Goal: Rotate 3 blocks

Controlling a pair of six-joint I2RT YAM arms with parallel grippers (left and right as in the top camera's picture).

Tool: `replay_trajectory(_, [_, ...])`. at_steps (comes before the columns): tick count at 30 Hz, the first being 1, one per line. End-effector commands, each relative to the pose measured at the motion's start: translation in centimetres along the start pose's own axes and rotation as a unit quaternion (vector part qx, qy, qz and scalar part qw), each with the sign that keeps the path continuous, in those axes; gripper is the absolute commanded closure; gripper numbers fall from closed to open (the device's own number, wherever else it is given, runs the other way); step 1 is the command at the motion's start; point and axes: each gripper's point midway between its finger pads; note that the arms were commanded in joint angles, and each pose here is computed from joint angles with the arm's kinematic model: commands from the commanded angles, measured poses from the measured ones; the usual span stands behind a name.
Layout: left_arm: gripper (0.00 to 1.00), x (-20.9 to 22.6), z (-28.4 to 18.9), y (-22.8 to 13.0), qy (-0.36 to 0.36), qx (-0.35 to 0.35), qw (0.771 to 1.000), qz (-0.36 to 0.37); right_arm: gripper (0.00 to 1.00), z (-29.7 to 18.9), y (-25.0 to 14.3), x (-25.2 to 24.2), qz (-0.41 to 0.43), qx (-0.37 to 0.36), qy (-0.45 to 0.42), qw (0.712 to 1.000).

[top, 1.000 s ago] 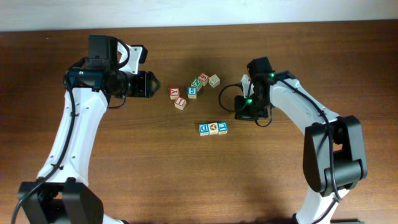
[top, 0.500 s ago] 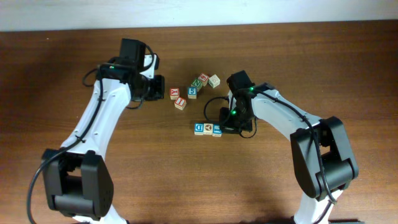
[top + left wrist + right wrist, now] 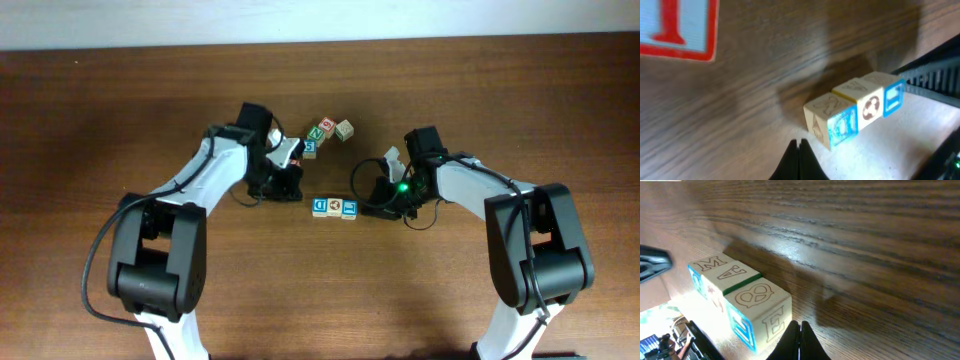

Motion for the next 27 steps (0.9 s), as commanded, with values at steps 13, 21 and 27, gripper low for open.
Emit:
replay_trajectory(13, [1.0, -1.6, 3.1, -1.0, -0.062, -0.003, 0.995, -0.075, 0.96, 0.1, -0.4, 0.3, -0.008, 0.007, 0.007, 1.0])
replay_trajectory(21, [1.0, -1.5, 3.2, -0.9, -0.062, -0.003, 0.995, -0.08, 0.96, 0.1, -0.5, 0.3, -0.008, 0.008, 0.009, 1.0])
replay_trajectory(27, [1.0, -1.5, 3.2, -0.9, -0.062, -0.003, 0.995, -0.08, 0.96, 0.0, -1.3, 1.2, -0.039, 0.028, 0.037, 0.998])
Point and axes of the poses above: each gripper's point midway between its finger pads, its own z axis out along the fingers, its own x axis along the line the jaws close on, y = z × x, and after that the axes turned 15 degrees about z, right-handed
